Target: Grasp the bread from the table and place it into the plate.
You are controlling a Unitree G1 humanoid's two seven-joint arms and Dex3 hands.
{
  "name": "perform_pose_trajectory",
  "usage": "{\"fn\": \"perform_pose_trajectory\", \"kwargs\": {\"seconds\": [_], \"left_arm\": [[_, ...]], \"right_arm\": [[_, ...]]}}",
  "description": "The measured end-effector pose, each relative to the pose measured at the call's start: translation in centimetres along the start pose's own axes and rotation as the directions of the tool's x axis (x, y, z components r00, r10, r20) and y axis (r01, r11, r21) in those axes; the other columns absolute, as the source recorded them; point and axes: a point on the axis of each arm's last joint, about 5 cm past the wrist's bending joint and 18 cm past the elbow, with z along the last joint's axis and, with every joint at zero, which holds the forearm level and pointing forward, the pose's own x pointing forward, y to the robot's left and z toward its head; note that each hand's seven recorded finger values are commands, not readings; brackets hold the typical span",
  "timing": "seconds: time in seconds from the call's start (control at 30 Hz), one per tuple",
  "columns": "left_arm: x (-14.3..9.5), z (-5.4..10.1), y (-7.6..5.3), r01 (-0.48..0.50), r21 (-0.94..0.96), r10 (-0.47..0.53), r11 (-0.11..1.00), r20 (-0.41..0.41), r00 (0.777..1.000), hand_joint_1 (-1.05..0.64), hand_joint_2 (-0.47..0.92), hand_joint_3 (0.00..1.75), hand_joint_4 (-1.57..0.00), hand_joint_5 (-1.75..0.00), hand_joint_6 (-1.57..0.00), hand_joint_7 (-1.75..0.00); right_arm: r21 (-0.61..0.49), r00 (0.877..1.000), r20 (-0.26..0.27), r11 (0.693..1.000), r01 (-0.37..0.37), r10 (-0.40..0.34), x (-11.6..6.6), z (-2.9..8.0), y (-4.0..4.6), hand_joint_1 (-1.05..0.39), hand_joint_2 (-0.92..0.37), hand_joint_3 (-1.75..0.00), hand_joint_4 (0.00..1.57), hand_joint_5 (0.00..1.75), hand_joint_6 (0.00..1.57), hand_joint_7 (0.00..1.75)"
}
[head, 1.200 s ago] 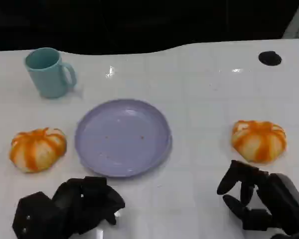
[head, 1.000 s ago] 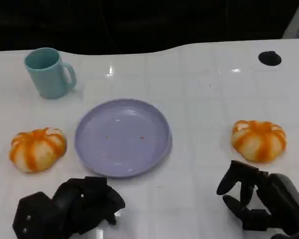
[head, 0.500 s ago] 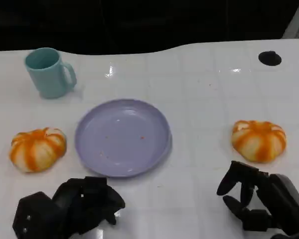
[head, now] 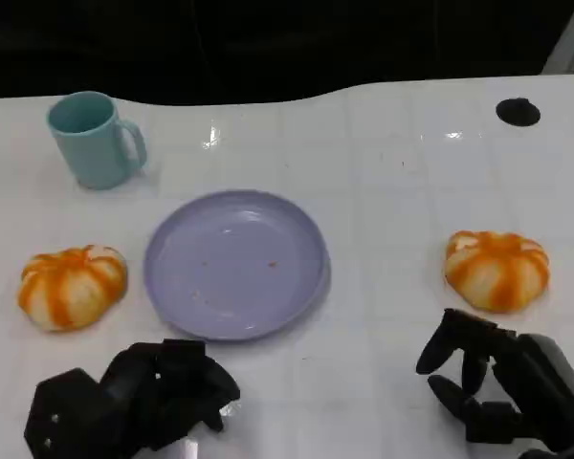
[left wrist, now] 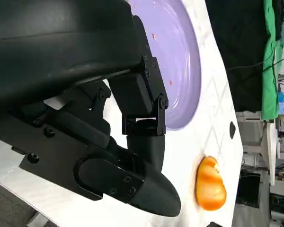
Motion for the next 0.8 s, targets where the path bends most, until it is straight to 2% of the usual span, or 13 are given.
{"fn": "perform_pose_trajectory", "kwargs": {"seconds": [0.1,0.13,0.2,0.27,0.3,0.37,0.43,0.53,0.67,0.8], "left_arm": [[0.0,0.0,0.0,0.0,0.0,0.0,1.0,0.0,1.0,-1.05,0.87,0.0,-0.86,-1.51,-1.26,-0.81],[0.0,0.0,0.0,0.0,0.0,0.0,1.0,0.0,1.0,-1.05,0.87,0.0,-0.87,-1.51,-1.26,-0.81],[0.0,0.0,0.0,0.0,0.0,0.0,1.0,0.0,1.0,-1.05,0.87,0.0,-0.87,-1.51,-1.26,-0.81],[0.0,0.0,0.0,-0.001,-0.001,0.001,1.0,0.0,1.0,-1.05,0.87,0.0,-0.87,-1.51,-1.26,-0.8],[0.0,0.0,0.0,-0.001,-0.001,0.001,1.0,0.0,1.0,-1.05,0.87,0.0,-0.87,-1.51,-1.26,-0.8],[0.0,0.0,0.0,-0.001,-0.001,0.001,1.0,0.0,1.0,-1.05,0.87,0.0,-0.87,-1.51,-1.26,-0.8],[0.0,0.0,0.0,0.0,-0.001,0.0,1.0,0.0,1.0,-1.05,0.87,0.0,-0.87,-1.51,-1.26,-0.8],[0.0,0.0,0.0,0.0,0.0,0.0,1.0,0.0,1.0,-1.05,0.88,0.01,-0.87,-1.51,-1.26,-0.8],[0.0,0.0,-0.1,0.001,0.0,-0.001,1.0,0.001,1.0,-1.05,0.87,0.0,-0.88,-1.51,-1.26,-0.81],[0.1,0.0,-0.1,0.001,-0.002,-0.001,1.0,0.001,1.0,-1.05,0.86,0.0,-0.88,-1.51,-1.26,-0.8]], "right_arm": [[0.01,1.0,0.013,1.0,0.028,-0.028,0.1,0.0,-0.16,-0.28,-0.55,-0.86,0.71,1.27,0.71,0.88],[0.01,0.999,0.017,0.999,0.041,-0.041,0.1,0.0,-0.21,-0.29,-0.59,-0.8,0.69,1.18,0.74,0.74],[-0.003,0.997,0.024,0.998,0.068,-0.068,0.2,0.0,-0.27,-0.3,-0.62,-0.74,0.66,1.12,0.76,0.6],[-0.014,0.996,0.031,0.996,0.083,-0.083,0.3,0.1,-0.32,-0.34,-0.73,-0.52,0.54,0.96,0.7,0.35],[-0.026,0.996,0.033,0.996,0.084,-0.083,0.4,0.2,-0.43,-0.35,-0.79,-0.42,0.51,0.91,0.7,0.26],[-0.053,0.996,0.032,0.995,0.079,-0.077,0.7,0.3,-0.86,-0.37,-0.88,-0.21,0.43,0.69,0.65,0.11],[-0.085,0.997,0.038,0.994,0.073,-0.07,1.0,0.3,-1.42,-0.41,-0.91,-0.12,0.35,0.51,0.58,0.03],[-0.156,0.997,0.049,0.985,0.068,-0.062,1.4,0.3,-2.47,-0.44,-0.92,-0.07,0.28,0.37,0.49,0.0],[-0.244,0.996,0.038,0.966,0.087,-0.08,2.0,0.5,-3.91,-0.5,-0.92,-0.07,0.15,0.29,0.33,0.0],[-0.336,0.998,-0.004,0.94,0.056,-0.061,2.5,0.6,-5.08,-0.53,-0.92,-0.07,0.07,0.26,0.26,0.0]]}}
